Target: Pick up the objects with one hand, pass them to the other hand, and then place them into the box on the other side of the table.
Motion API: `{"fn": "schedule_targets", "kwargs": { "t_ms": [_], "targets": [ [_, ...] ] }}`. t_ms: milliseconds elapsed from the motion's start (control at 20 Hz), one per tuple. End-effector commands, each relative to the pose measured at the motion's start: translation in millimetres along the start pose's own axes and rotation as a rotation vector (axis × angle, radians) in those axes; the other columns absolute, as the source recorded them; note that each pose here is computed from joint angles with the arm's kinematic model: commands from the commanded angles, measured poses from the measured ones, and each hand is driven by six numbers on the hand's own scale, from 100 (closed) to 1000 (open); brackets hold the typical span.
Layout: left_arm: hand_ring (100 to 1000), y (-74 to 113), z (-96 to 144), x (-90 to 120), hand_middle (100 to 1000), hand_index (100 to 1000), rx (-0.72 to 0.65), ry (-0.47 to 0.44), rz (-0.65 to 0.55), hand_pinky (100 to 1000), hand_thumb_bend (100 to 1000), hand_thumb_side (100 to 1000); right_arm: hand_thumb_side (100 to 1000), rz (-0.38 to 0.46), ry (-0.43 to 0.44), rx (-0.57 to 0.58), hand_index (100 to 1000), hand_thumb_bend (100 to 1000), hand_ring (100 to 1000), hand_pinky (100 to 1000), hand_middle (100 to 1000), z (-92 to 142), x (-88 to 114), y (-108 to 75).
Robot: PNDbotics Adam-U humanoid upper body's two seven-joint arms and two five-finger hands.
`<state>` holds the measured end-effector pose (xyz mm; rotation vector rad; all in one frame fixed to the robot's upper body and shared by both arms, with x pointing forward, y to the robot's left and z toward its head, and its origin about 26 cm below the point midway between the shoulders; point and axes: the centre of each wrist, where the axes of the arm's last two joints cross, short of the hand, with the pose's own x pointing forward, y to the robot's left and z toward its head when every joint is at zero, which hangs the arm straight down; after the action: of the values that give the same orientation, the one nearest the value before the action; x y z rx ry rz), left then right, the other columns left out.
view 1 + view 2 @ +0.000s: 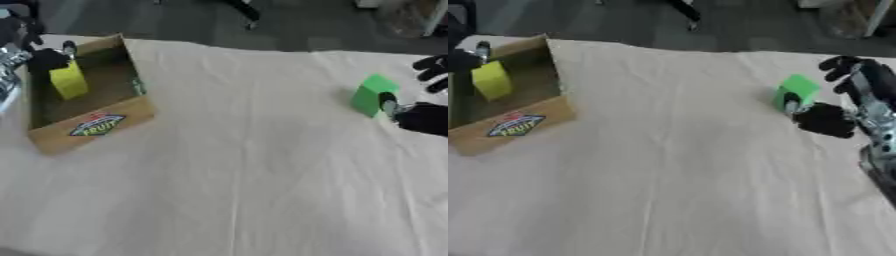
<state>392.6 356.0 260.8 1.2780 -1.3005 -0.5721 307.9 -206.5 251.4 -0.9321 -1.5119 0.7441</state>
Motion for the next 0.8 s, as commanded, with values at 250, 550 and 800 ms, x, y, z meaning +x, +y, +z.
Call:
{"fn": "schedule_targets", "kwargs": {
  "t_ms": [250,550,800],
  "targets": [
    [718,26.3,28.7,28.6,685,839,0.164,-0.164,0.155,585,140,541,316,0.016,0.018,-0.021,838,351,770,854,756,-12.1,-0.8,-9.5],
    [740,26.9,49.2,39.0,715,837,0.172,-0.248,0.248,573,102,587,331,0.022,0.048,0.02,846,370,801,869,788,-29.1,-1.6,-7.5],
    [739,23.0,54.9,37.7,712,834,0.175,-0.255,0.267,572,107,601,338,0.064,0.077,0.092,852,393,825,881,816,-50.4,0.9,-6.9]
  ]
}}
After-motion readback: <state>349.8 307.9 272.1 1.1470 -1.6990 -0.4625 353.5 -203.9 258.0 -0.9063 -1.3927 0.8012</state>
